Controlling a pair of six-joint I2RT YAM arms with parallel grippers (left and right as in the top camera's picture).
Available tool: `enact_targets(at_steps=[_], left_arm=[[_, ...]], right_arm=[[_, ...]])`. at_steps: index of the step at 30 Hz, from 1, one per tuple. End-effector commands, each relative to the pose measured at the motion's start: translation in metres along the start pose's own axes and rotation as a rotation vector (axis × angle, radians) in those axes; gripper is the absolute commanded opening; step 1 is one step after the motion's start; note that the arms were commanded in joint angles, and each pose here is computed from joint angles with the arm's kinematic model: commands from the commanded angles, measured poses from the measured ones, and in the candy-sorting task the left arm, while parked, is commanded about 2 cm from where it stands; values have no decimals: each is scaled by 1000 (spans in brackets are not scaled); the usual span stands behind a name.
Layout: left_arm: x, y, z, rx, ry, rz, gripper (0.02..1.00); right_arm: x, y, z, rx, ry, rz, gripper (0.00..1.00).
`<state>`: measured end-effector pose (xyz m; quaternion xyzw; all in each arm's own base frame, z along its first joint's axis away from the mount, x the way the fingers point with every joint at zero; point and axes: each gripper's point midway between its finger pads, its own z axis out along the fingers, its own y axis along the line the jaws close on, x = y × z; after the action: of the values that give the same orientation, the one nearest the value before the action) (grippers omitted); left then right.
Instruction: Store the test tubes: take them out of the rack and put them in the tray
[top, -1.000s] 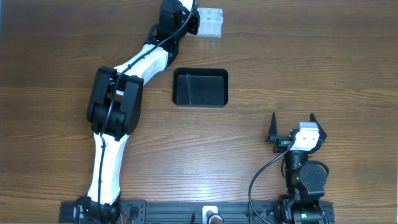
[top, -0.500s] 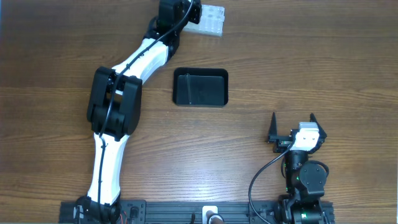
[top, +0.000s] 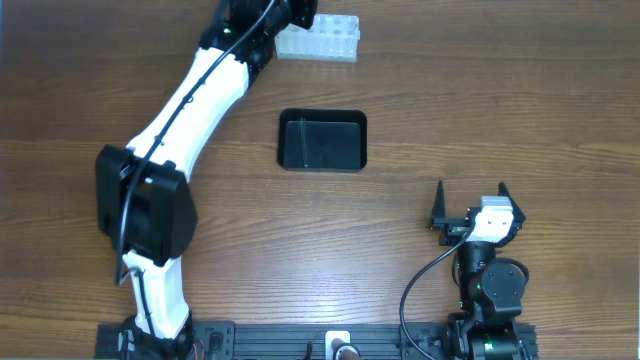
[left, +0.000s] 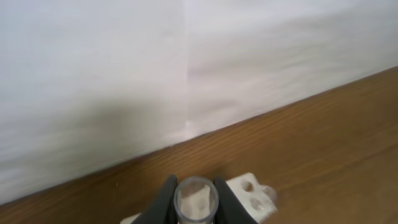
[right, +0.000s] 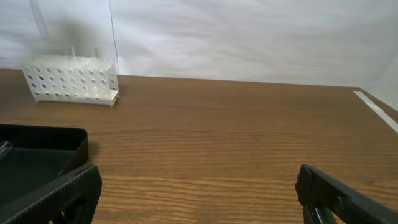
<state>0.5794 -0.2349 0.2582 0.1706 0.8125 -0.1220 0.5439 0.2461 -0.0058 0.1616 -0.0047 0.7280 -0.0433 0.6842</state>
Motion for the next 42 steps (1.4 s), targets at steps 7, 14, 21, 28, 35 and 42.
enact_targets(at_steps=[7, 14, 21, 28, 35, 42], left_arm=[[77, -29, -25, -5, 358, -231, 42], [163, -49, -28, -170, 597, -271, 40], [206, -72, -29, -198, 680, -243, 42], [226, -88, -37, -188, 730, -217, 40], [236, -88, -47, -222, 780, -246, 40], [247, -84, -55, -260, 817, -274, 40]], right_arm=[[2, -2, 0, 10, 4, 2, 993], [2, -2, 0, 10, 4, 2, 993], [2, -2, 0, 10, 4, 2, 993], [2, -2, 0, 10, 4, 2, 991], [2, -2, 0, 10, 4, 2, 991], [2, -2, 0, 10, 4, 2, 993]])
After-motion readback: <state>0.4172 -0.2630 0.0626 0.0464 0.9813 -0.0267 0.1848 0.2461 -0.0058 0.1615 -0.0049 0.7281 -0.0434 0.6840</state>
